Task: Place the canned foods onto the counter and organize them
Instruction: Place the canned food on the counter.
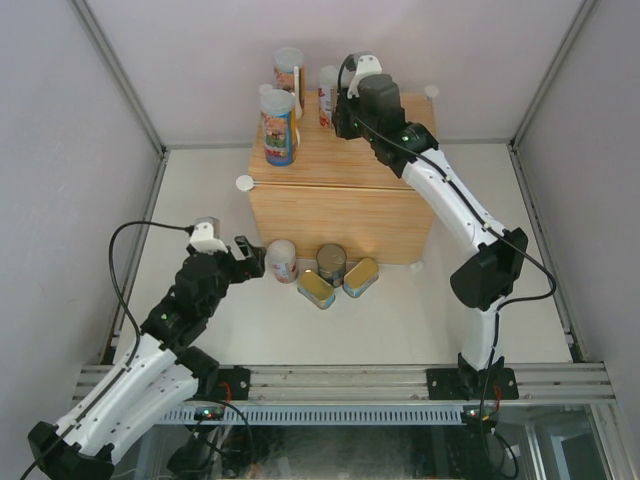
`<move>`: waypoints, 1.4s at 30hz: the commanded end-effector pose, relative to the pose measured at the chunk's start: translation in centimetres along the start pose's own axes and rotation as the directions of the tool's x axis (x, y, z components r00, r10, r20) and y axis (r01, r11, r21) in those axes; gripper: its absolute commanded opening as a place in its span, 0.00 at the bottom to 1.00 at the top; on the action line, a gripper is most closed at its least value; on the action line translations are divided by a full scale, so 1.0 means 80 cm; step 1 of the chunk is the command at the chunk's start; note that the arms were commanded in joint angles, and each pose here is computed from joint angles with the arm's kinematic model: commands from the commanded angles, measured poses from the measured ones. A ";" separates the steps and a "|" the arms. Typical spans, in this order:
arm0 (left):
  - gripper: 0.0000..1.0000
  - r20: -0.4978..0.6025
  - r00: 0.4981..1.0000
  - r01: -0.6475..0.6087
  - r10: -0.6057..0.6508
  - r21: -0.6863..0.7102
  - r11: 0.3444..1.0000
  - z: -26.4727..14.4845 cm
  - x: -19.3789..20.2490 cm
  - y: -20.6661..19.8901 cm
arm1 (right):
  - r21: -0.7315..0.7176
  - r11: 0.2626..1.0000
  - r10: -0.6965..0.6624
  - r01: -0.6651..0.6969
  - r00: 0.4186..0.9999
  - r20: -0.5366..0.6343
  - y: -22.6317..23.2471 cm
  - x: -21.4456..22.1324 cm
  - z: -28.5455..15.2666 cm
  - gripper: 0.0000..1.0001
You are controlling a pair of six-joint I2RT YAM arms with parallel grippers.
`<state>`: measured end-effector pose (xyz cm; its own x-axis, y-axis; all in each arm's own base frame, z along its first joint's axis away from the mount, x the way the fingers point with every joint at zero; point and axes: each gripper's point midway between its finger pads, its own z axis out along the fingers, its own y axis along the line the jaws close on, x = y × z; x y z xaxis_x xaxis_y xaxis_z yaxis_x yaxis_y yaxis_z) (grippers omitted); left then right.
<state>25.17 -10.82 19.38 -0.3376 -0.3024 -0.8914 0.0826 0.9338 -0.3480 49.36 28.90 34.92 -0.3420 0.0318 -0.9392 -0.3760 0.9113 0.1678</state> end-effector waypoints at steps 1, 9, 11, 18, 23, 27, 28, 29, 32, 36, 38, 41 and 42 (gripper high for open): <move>0.94 0.037 0.999 -0.002 0.000 0.040 0.999 -0.008 -0.021 -0.013 | -0.034 0.999 0.029 -0.026 0.996 0.084 0.013 -0.039 -0.022 0.24; 0.95 0.032 0.999 -0.001 0.000 0.036 0.999 -0.007 -0.017 -0.011 | -0.044 0.999 0.033 -0.029 0.995 0.094 0.013 -0.045 -0.010 0.24; 0.94 0.032 0.999 -0.001 0.000 0.032 0.999 -0.007 -0.017 -0.010 | -0.046 0.999 0.033 -0.029 0.995 0.098 0.014 -0.047 -0.007 0.24; 0.94 0.026 1.000 0.003 -0.004 0.031 1.000 -0.007 -0.012 -0.008 | -0.036 0.999 0.045 -0.041 0.993 0.111 0.007 -0.051 0.008 0.24; 0.95 0.014 1.000 -0.012 0.011 0.040 0.999 -0.007 -0.008 -0.009 | -0.029 0.999 0.048 -0.045 0.992 0.115 0.002 -0.051 0.018 0.24; 0.95 0.004 1.000 -0.019 0.019 0.047 0.999 -0.006 -0.005 -0.010 | -0.021 0.999 0.050 -0.048 0.991 0.122 -0.002 -0.053 0.023 0.25; 0.95 0.002 1.000 -0.020 0.020 0.048 0.999 -0.006 -0.004 -0.010 | -0.019 0.999 0.050 -0.048 0.991 0.126 -0.003 -0.054 0.024 0.25; 0.95 -0.001 1.000 -0.021 0.021 0.049 0.999 -0.006 -0.003 -0.010 | -0.017 0.999 0.050 -0.048 0.990 0.128 -0.004 -0.054 0.024 0.25; 0.95 -0.009 1.000 -0.025 0.026 0.055 0.998 -0.006 0.000 -0.011 | -0.004 0.999 0.052 -0.052 0.990 0.134 -0.010 -0.056 0.026 0.25; 0.95 -0.011 1.000 -0.026 0.026 0.055 0.998 -0.007 0.001 -0.010 | -0.004 0.998 0.057 -0.057 0.989 0.137 -0.010 -0.058 0.024 0.25; 0.95 -0.013 1.000 -0.025 0.026 0.055 0.998 -0.007 0.003 -0.010 | -0.008 0.999 0.052 -0.051 0.989 0.137 -0.006 -0.058 0.022 0.25; 0.96 -0.020 0.999 -0.026 0.027 0.060 0.998 -0.006 0.005 -0.011 | -0.014 0.999 0.038 -0.036 0.990 0.136 0.003 -0.058 0.016 0.25; 0.96 -0.024 0.999 -0.026 0.028 0.061 0.998 -0.006 0.006 -0.011 | -0.016 0.999 0.034 -0.032 0.990 0.138 0.006 -0.059 0.014 0.26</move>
<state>24.62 -11.19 19.08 -0.3621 -0.2918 -0.8853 0.1079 0.9302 -0.3507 52.15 29.35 34.89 -0.3279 0.0692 -0.9422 -0.3657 0.9103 0.1942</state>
